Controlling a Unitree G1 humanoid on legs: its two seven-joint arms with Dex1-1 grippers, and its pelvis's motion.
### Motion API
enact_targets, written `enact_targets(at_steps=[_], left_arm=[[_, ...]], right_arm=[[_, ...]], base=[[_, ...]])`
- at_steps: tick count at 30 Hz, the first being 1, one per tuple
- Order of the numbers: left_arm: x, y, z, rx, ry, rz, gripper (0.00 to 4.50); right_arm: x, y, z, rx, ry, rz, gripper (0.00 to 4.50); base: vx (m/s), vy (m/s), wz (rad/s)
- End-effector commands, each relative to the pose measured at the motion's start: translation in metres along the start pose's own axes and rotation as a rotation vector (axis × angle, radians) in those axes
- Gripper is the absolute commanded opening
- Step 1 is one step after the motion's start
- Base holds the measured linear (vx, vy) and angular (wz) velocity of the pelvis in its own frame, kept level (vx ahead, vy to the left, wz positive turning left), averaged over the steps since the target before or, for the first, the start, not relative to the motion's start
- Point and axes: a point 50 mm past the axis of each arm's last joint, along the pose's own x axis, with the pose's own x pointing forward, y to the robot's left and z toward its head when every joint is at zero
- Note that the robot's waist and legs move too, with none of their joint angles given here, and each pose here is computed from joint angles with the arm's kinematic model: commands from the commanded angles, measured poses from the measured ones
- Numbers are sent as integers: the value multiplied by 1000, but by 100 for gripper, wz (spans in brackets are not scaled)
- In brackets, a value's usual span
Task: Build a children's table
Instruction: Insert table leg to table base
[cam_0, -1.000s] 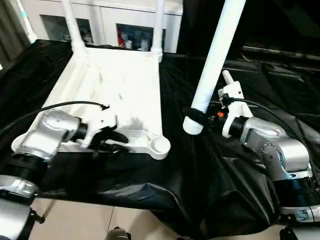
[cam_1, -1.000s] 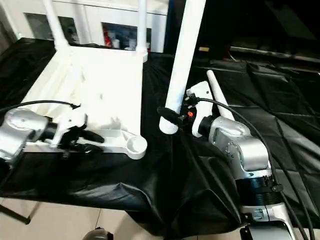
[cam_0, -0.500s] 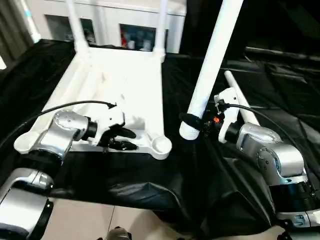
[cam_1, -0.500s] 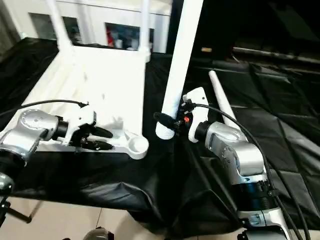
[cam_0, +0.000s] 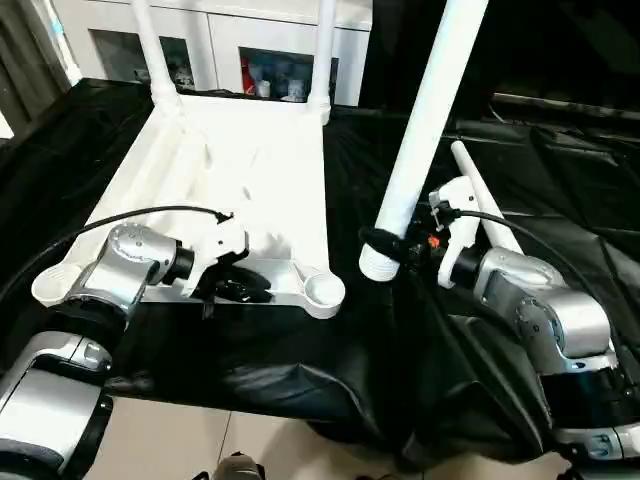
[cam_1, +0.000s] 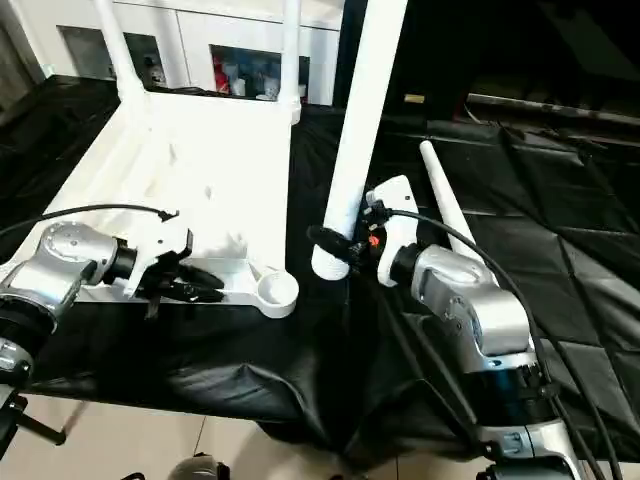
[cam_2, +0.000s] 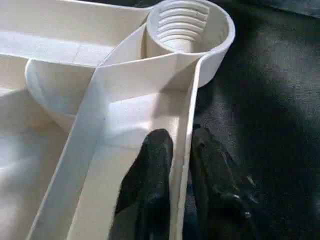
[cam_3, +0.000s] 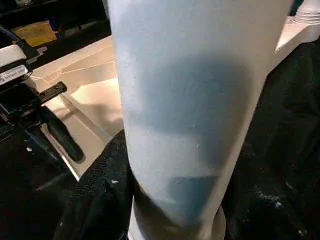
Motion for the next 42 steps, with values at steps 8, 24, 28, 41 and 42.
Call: enact_targets(at_steps=[8, 24, 28, 41, 42], left_arm=[[2, 3, 5, 26, 21, 1, 0], [54, -13, 38, -116, -181, 109, 0], [53, -14, 35, -120, -153, 136, 0], [49, -17, 35, -128, -113, 164, 0], [49, -17, 35, -127, -112, 166, 0]], right_arm=[[-4, -1, 8, -26, -19, -8, 191], [18, 5, 4, -4, 11, 59, 191], [24, -1, 3, -56, 50, 32, 191], [36, -11, -4, -70, 117, 40, 191], [37, -11, -5, -58, 116, 47, 191]], base=[[0, 0, 0], [0, 0, 0], [0, 0, 0], [0, 0, 0], [0, 0, 0]])
